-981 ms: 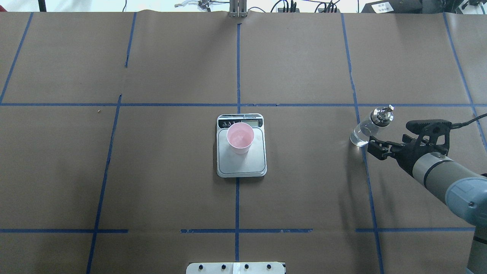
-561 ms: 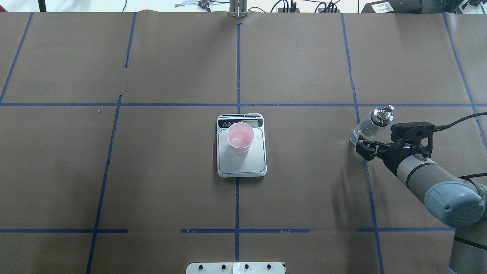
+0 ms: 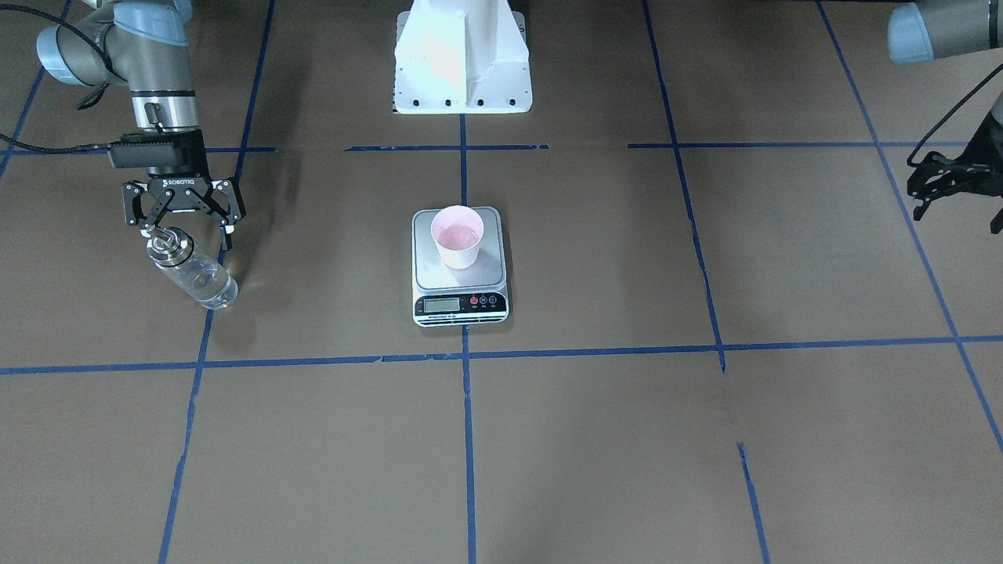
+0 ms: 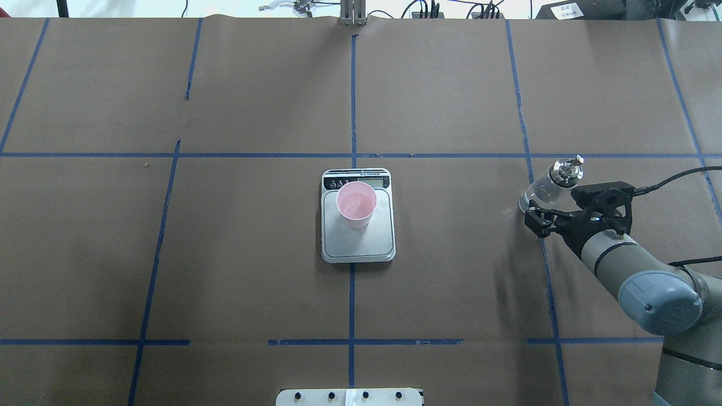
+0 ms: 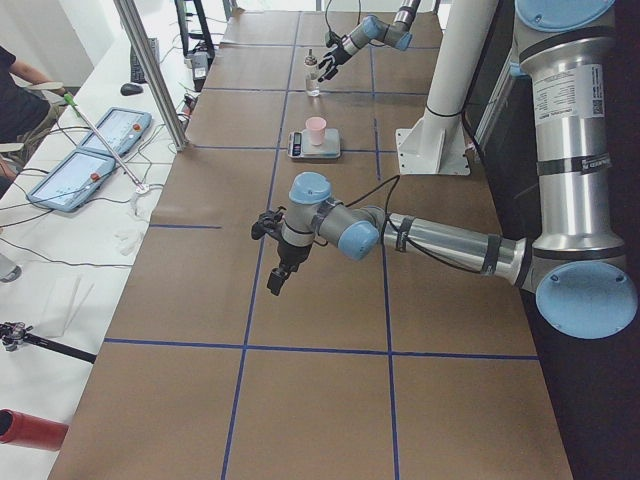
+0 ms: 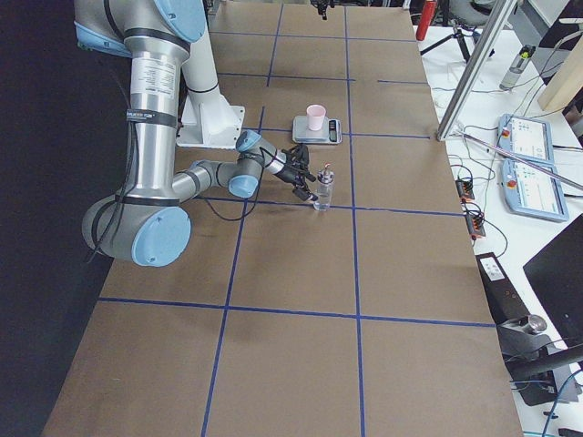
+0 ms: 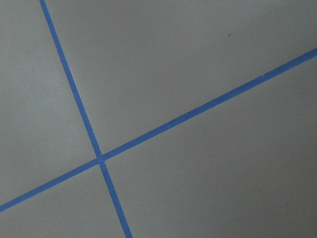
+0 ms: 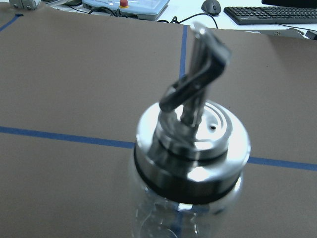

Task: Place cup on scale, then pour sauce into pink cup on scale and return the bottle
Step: 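Close the right gripper around the glass bottle's neck, then lift the bottle with the right gripper and carry it toward the scale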

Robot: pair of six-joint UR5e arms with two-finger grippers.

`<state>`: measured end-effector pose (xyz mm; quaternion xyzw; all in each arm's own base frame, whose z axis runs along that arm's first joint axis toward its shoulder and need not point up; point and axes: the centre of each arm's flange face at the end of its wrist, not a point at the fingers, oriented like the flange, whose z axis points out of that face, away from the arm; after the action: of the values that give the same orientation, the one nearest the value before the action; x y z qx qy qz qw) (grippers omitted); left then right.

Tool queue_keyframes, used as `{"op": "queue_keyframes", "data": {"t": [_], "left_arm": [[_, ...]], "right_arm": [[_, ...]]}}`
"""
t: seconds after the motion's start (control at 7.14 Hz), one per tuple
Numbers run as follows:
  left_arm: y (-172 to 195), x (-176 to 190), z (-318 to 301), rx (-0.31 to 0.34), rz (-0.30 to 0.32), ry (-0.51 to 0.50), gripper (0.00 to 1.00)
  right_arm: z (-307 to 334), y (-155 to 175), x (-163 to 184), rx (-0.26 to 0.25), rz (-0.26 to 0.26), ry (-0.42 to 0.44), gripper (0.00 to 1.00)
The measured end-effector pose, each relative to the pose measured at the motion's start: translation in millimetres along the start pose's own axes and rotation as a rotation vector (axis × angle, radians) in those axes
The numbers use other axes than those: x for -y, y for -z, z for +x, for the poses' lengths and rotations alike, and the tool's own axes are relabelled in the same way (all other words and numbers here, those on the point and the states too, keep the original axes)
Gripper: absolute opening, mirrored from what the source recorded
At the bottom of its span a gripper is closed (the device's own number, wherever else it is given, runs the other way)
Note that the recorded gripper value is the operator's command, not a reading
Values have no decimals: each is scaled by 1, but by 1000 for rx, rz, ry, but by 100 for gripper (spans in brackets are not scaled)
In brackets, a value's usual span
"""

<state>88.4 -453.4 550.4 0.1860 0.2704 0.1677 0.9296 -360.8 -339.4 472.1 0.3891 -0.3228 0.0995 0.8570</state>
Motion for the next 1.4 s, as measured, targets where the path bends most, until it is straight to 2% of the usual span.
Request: {"op": "queue_keyframes", "data": {"t": [0.28, 1.26, 1.4], "left_arm": [[-2, -2, -2, 2, -5, -8, 100], [2, 0, -1, 2, 2, -2, 100], [3, 0, -1, 2, 4, -1, 100]], "right_arm": [[-5, -13, -4, 29, 30, 12, 100], [2, -26, -1, 6, 51, 39, 99], [1, -29, 0, 3, 53, 38, 77]]}}
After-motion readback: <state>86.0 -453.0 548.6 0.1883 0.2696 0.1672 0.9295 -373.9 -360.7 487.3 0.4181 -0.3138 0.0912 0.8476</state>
